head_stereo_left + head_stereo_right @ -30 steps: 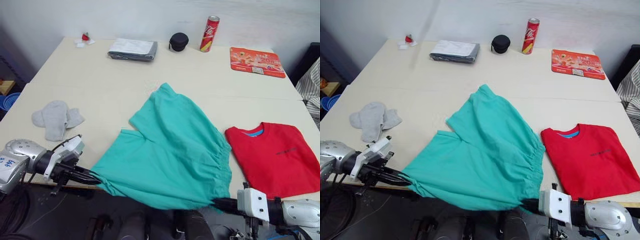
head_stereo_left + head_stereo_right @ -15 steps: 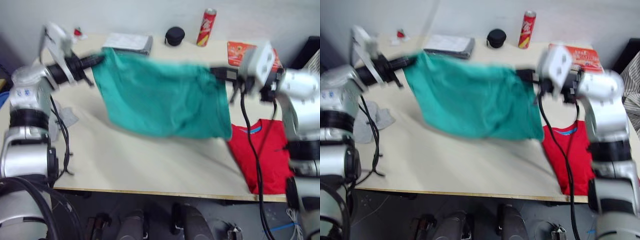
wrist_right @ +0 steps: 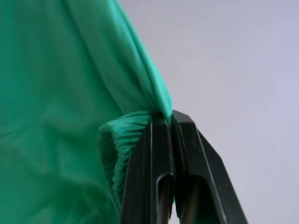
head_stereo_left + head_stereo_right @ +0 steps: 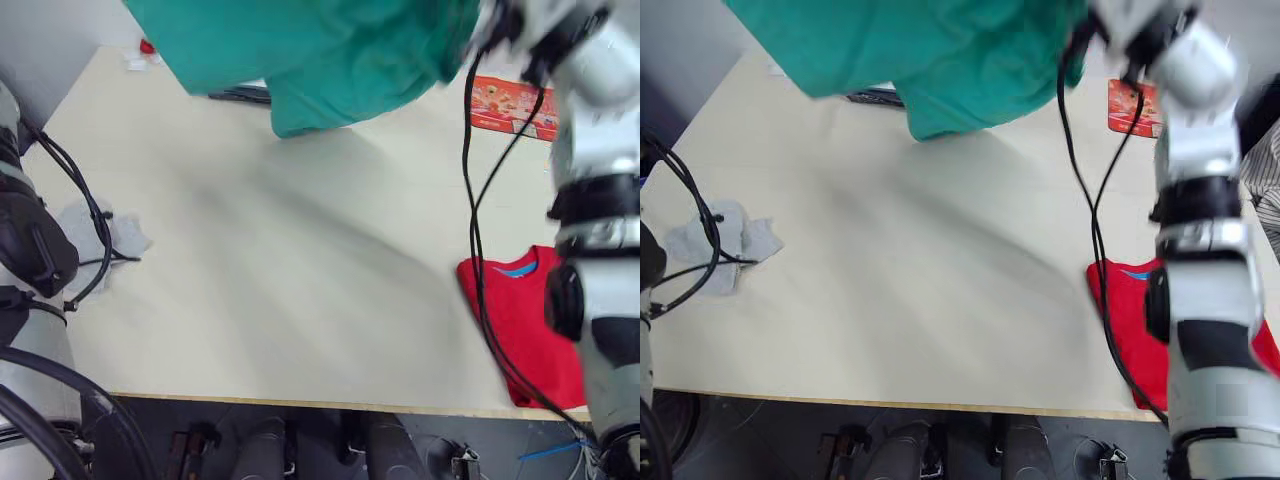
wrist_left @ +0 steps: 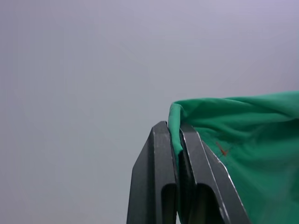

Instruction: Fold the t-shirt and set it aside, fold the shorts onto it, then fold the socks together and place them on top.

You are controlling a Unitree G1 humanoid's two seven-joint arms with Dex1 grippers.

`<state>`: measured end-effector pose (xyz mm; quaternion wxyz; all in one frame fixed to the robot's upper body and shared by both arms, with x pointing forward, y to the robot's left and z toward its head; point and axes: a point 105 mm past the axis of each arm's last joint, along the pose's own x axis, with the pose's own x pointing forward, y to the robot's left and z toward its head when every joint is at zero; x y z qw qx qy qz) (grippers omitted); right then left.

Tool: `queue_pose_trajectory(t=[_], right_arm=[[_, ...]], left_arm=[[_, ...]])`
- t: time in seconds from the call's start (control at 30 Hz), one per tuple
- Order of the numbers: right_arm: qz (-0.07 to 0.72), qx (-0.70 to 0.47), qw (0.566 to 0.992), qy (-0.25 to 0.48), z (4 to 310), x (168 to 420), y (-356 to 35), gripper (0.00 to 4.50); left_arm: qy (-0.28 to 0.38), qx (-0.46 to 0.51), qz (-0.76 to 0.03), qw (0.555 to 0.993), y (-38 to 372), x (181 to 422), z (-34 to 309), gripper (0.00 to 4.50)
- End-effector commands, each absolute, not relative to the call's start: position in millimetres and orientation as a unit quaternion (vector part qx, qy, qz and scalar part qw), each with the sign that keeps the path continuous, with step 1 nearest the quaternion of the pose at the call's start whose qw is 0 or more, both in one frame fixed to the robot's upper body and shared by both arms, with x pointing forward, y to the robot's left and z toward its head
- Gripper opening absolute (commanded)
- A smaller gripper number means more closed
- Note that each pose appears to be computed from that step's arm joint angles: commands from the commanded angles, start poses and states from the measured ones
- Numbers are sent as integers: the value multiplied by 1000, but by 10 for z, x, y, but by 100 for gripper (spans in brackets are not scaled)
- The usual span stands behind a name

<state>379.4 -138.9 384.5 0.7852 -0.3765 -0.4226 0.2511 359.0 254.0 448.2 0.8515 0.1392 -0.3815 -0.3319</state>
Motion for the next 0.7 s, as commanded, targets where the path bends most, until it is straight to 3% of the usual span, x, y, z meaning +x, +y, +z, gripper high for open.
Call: queue_pose_trajectory(t=[0.03,0.17,0.27,0.43,0.7], right_arm=[[322,-339,812,-350,3057,3548,-1465,0],[439,-305,818,-213,1944,2964,-1378,0],[494,-306,804,-131,1469,2549,-1425,0],[515,-279,809,-51,1200,2171,-1594,0],[532,-253,808,22,1069,1873,-1752,0]], left_arm=[[-299,162,-425,839,2678,3432,4050,6],[-131,166,-491,845,2810,3261,3242,6],[-20,146,-509,848,2875,3016,2688,6],[119,119,-532,830,2789,2619,2045,6],[211,123,-575,781,2671,2331,1696,6]])
